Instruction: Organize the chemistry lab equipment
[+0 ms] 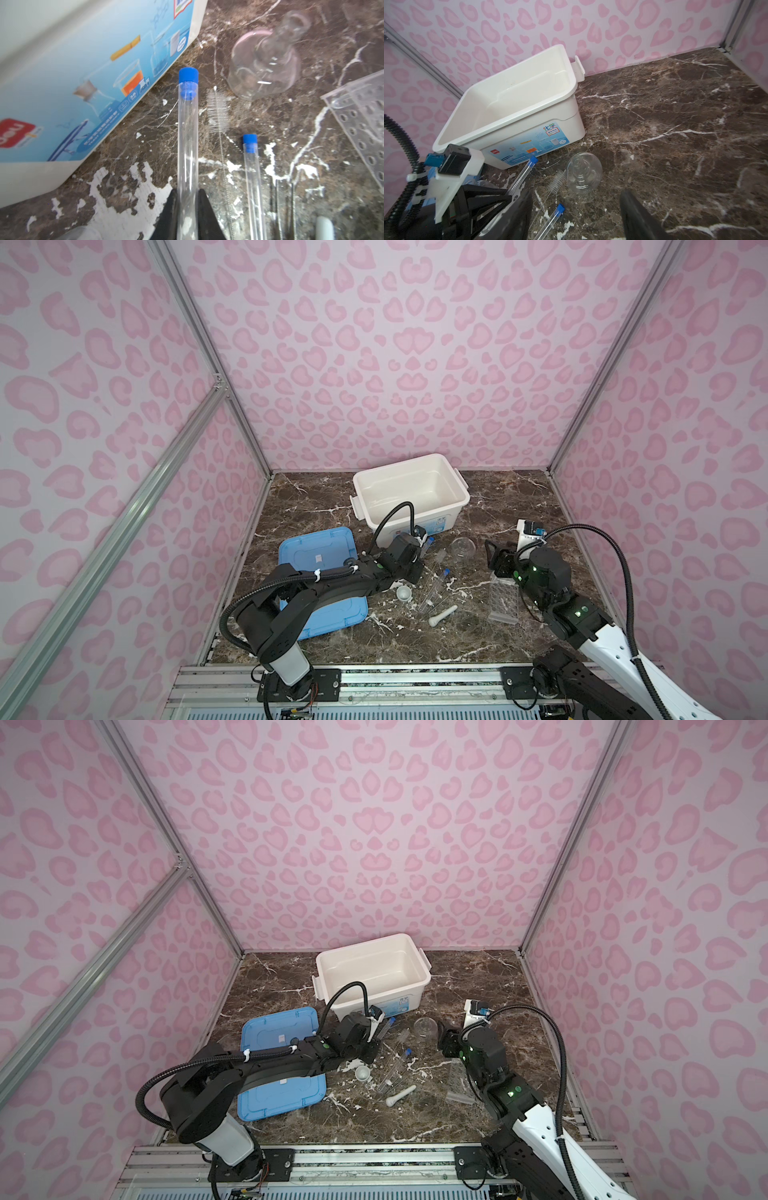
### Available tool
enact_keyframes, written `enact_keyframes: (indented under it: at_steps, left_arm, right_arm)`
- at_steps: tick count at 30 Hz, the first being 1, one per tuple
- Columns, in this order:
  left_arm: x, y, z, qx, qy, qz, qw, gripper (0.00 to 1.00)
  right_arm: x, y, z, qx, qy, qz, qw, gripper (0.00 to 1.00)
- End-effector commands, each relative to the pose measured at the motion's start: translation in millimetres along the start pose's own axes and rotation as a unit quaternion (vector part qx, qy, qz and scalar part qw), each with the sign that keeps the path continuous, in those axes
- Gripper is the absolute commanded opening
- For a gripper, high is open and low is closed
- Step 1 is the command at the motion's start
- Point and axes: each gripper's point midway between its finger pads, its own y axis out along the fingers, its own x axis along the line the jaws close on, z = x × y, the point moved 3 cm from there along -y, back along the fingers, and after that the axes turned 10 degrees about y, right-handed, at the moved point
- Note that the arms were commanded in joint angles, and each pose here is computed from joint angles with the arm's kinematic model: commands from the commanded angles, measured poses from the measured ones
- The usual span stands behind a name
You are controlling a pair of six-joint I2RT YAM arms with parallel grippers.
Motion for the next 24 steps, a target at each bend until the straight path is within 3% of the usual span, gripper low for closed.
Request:
enact_keyframes:
  at_steps: [1,9,24]
  left_arm:
    - [-5.6,-15.7,-23.0,-0.046,0.022,0.006,0.999,0.14]
    - [-26.4,-52.6,-47.0,-0.115,0.057,0.026,0.991,0.14]
    - [-49.1,-74.1,-55.0,-0.18,0.083,0.058,0.978,0.13]
  right_arm:
    - [24.5,4.7,5.9,0.041,0.02,-0.073,0.996,0.68]
    - [41.5,20.6,9.1,0.078,0.082,-0.133,0.985,0.63]
    - [48.2,32.3,20.6,0.119,0.171,-0.202,0.957,0.61]
